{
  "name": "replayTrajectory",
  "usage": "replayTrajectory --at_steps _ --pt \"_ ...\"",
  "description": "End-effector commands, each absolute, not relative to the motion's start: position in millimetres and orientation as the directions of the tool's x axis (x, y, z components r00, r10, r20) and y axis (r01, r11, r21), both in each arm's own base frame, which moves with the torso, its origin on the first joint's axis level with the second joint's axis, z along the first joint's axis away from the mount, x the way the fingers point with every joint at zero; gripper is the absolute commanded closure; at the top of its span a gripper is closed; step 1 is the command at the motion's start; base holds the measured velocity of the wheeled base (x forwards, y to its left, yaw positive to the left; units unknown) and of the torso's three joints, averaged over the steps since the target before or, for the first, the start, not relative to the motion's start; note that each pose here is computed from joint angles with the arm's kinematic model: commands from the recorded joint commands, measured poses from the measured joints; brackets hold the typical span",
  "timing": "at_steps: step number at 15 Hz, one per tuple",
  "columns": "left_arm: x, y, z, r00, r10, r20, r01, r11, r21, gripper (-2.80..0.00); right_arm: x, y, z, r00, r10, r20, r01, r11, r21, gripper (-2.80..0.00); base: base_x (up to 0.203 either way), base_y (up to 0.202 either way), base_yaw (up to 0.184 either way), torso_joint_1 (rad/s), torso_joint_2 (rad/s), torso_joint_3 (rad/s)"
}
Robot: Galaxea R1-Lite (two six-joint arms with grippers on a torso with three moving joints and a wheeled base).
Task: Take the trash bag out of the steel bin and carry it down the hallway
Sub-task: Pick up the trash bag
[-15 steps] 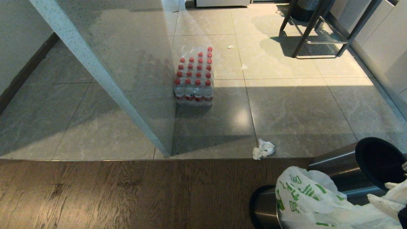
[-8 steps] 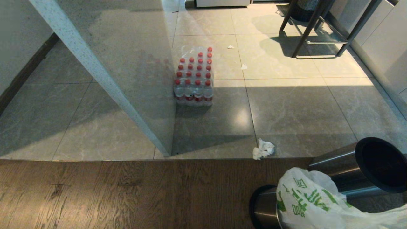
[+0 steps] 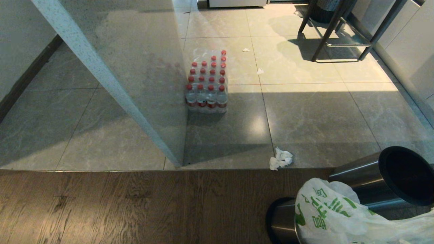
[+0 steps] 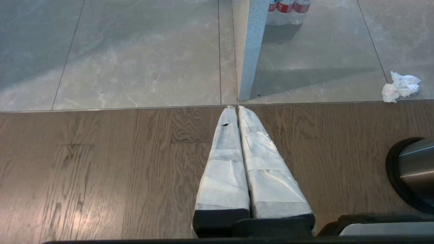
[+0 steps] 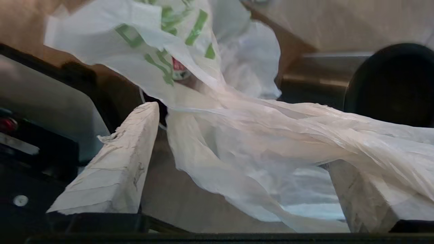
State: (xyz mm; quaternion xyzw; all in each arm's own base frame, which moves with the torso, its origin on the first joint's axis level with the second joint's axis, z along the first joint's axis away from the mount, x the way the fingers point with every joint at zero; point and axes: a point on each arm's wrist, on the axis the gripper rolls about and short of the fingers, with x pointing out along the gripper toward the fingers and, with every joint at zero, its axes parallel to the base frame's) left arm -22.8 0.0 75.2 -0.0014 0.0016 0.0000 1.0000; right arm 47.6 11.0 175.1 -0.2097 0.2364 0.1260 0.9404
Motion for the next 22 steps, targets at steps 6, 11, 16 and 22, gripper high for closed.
replayTrajectory --at_steps 6,11,16,22 --pt "-23 0 75 1.0 0.0 -0.003 0.0 1.0 -0.003 0.0 72 25 191 0.873 0.293 -0.389 -0.424 0.851 -0.311 -2.8 0.0 0.0 0.0 0.0 0.0 0.0" --pt "-23 0 75 1.0 0.0 -0.003 0.0 1.0 -0.003 0.0 69 22 186 0.865 0.25 -0.435 -0.407 0.856 -0.318 -2.8 0.0 0.0 0.0 0.0 0.0 0.0" --pt "-23 0 75 1.0 0.002 -0.003 -0.002 1.0 -0.003 0.0 29 9 182 0.864 0.242 -0.442 -0.409 0.849 -0.335 -2.8 0.0 0.0 0.0 0.0 0.0 0.0" --pt "-23 0 75 1.0 0.001 -0.003 -0.001 1.0 -0.003 0.0 -17 -7 166 0.899 0.27 -0.346 -0.391 0.851 -0.35 -2.8 0.0 0.0 0.0 0.0 0.0 0.0"
